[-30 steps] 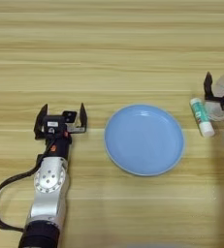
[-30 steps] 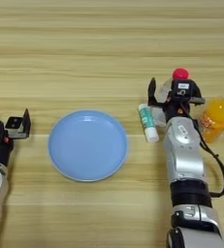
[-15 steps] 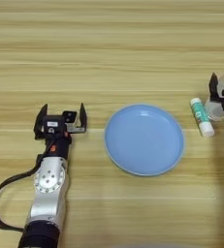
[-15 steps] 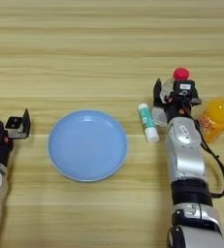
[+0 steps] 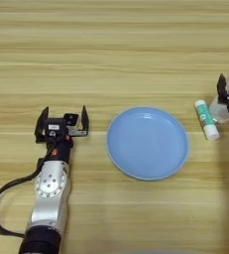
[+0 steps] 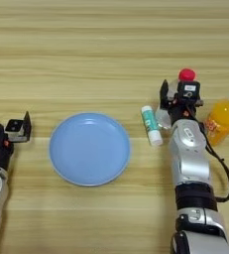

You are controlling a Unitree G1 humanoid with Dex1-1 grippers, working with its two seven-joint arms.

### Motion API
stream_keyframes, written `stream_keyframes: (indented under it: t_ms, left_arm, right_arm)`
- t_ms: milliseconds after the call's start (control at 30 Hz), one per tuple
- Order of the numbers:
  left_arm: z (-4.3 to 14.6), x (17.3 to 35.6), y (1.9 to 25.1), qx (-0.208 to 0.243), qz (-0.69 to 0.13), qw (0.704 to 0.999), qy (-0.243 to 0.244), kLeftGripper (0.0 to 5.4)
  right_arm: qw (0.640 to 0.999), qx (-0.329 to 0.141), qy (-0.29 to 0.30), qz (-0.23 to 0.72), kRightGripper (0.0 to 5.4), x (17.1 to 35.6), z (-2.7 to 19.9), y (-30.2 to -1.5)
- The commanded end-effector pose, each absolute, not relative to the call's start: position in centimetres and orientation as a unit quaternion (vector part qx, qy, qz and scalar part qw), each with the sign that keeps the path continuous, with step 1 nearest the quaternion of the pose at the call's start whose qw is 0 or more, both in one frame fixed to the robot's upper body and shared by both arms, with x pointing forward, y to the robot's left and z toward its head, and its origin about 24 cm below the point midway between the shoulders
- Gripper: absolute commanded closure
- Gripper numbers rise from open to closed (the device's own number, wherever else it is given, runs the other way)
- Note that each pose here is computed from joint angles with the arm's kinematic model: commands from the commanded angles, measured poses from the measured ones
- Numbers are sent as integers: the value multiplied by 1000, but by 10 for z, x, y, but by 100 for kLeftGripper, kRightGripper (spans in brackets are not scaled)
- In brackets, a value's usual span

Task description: Move the objects on the table

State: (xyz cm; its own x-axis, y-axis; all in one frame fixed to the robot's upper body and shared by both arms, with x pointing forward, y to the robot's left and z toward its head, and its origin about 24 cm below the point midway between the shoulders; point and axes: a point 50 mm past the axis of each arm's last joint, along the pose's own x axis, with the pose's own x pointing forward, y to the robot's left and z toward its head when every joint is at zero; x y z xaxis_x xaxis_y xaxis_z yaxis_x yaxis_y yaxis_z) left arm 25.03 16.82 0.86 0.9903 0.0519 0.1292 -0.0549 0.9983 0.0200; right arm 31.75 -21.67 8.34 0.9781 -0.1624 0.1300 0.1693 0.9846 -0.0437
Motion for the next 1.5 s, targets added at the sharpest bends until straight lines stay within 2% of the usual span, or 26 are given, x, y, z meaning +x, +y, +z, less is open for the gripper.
stream_keyframes:
  t_ms: [33, 200, 400, 600, 833, 1200, 1400, 1500]
  left_arm:
    - [8, 252, 168, 16, 26, 998, -61, 0]
    - [7, 252, 168, 16, 25, 998, -61, 0]
    - [8, 252, 166, 17, 17, 998, -65, 0]
    - [15, 250, 156, -8, -22, 996, -85, 0]
    - [28, 244, 135, -10, -100, 988, -120, 0]
    - [48, 225, 95, 47, -223, 961, -157, 0]
    - [61, 215, 79, 56, -267, 946, -174, 0]
    - [62, 213, 75, 60, -276, 944, -172, 0]
  right_arm:
    - [990, -47, -113, -72, 225, 321, 110, -211]
    - [988, -54, -135, -62, 225, 318, 122, -204]
    - [984, -52, -166, -31, 225, 304, 142, -187]
    - [983, -41, -178, 21, 227, 290, 155, -161]
    - [983, -23, -162, 79, 227, 285, 153, -137]
    - [978, 1, -156, 142, 227, 277, 154, -110]
    - [974, 29, -135, 180, 227, 272, 150, -96]
    - [971, 30, -131, 197, 227, 269, 150, -89]
